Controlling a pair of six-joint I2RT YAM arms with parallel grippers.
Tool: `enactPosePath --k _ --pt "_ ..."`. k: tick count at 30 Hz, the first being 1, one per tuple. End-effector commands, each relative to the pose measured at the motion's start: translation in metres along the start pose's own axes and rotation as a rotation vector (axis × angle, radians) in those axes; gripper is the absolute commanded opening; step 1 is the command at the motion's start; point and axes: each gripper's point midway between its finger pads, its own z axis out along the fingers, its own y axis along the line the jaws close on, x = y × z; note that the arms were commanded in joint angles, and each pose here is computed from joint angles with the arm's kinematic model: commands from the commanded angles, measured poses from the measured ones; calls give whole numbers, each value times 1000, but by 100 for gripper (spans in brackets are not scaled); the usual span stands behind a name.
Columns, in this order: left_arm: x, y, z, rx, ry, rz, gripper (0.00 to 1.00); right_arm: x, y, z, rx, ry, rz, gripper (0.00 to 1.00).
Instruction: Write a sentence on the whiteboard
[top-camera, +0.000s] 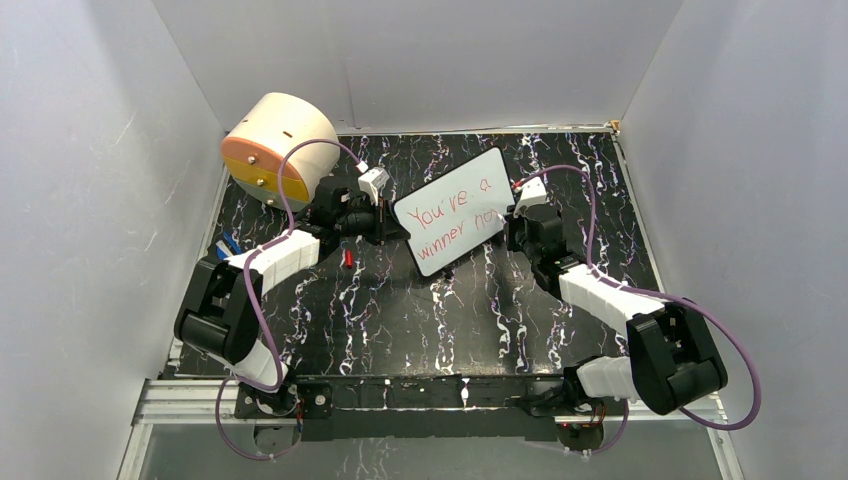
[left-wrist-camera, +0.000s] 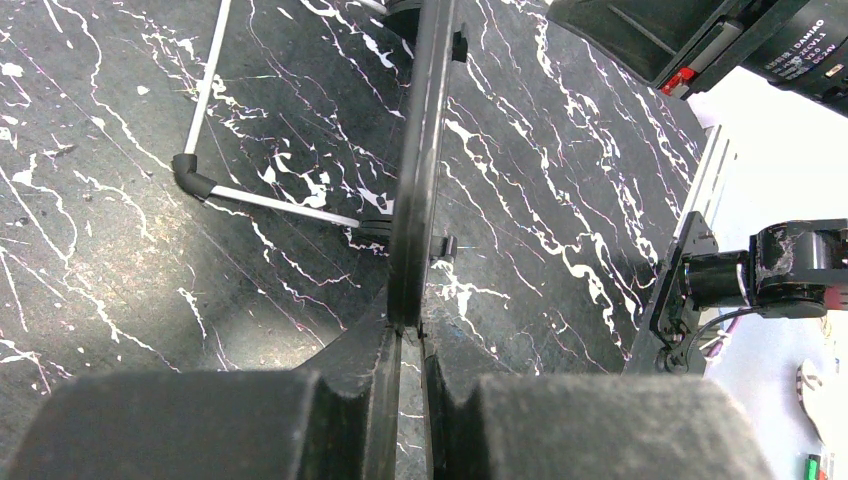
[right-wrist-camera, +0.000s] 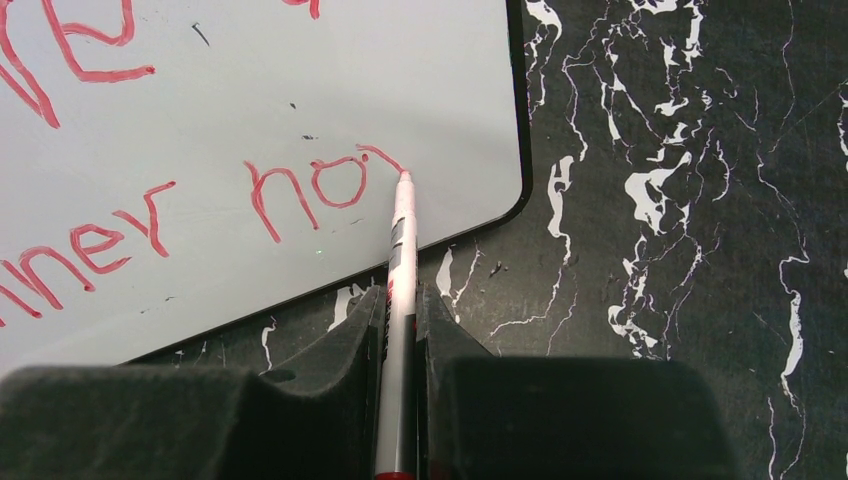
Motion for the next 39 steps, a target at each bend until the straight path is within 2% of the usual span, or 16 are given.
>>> enactPosePath --k 1,14,29,39 --pt "-8 -3 -5 -22 -8 37 0 -53 4 0 -18 -147 5 0" --pt "-9 -2 -6 -29 -10 41 0 -65 3 5 -15 -163 2 0" --pt "-10 -2 -7 -34 -16 43 0 -21 -2 5 6 -46 18 0" --pt "-10 -2 -7 -38 -18 43 0 -8 -8 4 25 -13 30 0"
